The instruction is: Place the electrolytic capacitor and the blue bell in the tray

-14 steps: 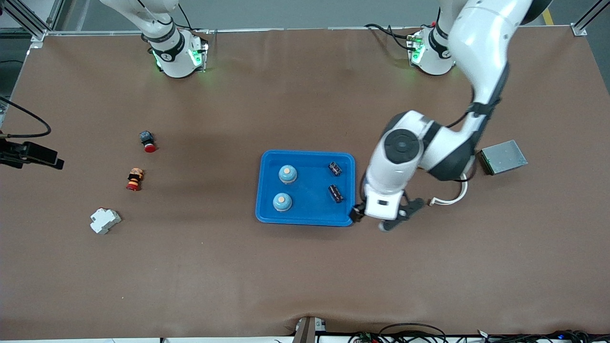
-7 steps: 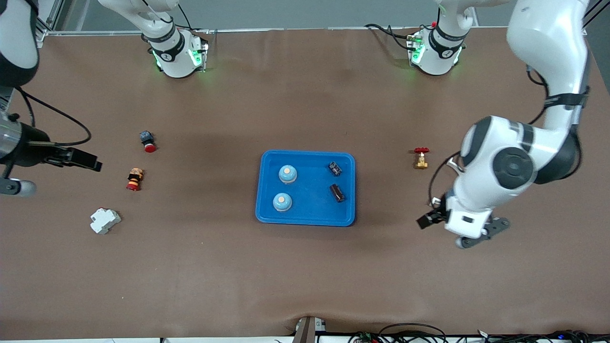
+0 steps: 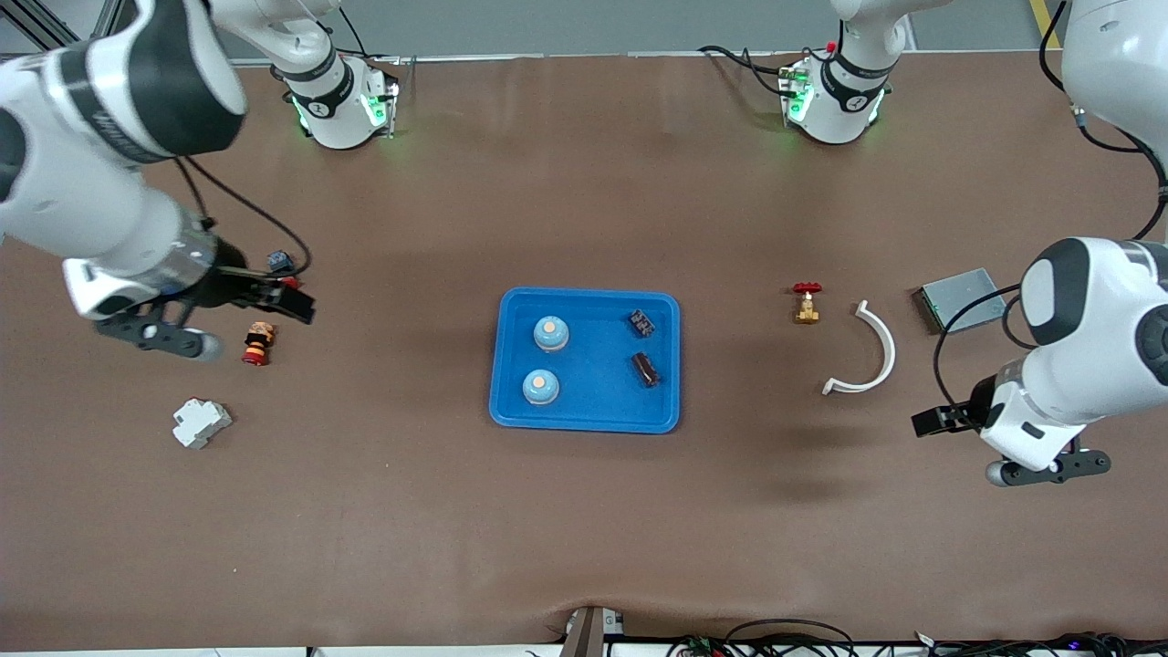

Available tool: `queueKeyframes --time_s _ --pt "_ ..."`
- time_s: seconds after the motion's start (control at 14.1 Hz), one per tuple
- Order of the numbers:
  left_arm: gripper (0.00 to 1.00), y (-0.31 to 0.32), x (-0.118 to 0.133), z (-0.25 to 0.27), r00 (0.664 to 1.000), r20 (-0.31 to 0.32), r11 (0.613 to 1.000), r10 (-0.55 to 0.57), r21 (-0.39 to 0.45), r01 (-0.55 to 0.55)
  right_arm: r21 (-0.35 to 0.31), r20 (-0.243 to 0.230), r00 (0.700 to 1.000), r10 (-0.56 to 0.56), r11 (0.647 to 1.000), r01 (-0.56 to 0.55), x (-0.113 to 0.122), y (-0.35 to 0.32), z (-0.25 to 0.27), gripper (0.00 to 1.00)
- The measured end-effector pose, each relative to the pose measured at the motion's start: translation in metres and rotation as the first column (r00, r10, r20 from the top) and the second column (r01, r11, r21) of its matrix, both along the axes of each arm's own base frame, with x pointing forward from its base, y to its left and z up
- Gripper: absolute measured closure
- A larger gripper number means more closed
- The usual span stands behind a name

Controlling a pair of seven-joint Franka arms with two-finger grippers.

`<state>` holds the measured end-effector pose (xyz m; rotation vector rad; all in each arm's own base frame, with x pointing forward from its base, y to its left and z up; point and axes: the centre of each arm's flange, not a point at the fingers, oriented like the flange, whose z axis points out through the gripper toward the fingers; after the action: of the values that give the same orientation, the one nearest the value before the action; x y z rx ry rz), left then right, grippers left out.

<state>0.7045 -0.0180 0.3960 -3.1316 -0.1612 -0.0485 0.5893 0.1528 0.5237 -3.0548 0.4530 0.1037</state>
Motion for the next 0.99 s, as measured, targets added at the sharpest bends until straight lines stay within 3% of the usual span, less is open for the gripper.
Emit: queueKeyframes --time_s 0.42,0.71,0.99 --pt "0.0 -0.009 -0.017 0.088 0.995 0.081 0.998 -0.058 0.024 0.056 -0.004 0.015 0.994 -0.104 0.995 0.104 -0.03 0.084 -0.063 0.0" --pt "0.0 -0.017 -0.05 0.176 0.988 0.155 0.998 -0.025 -0.057 0.034 0.005 0.028 0.987 -0.159 0.987 0.159 -0.056 0.144 -0.11 0.0" --pt "0.0 -0.008 -0.057 0.192 0.986 0.166 0.998 -0.007 -0.056 0.016 0.01 0.026 0.982 -0.187 0.982 0.187 -0.062 0.181 -0.157 0.0"
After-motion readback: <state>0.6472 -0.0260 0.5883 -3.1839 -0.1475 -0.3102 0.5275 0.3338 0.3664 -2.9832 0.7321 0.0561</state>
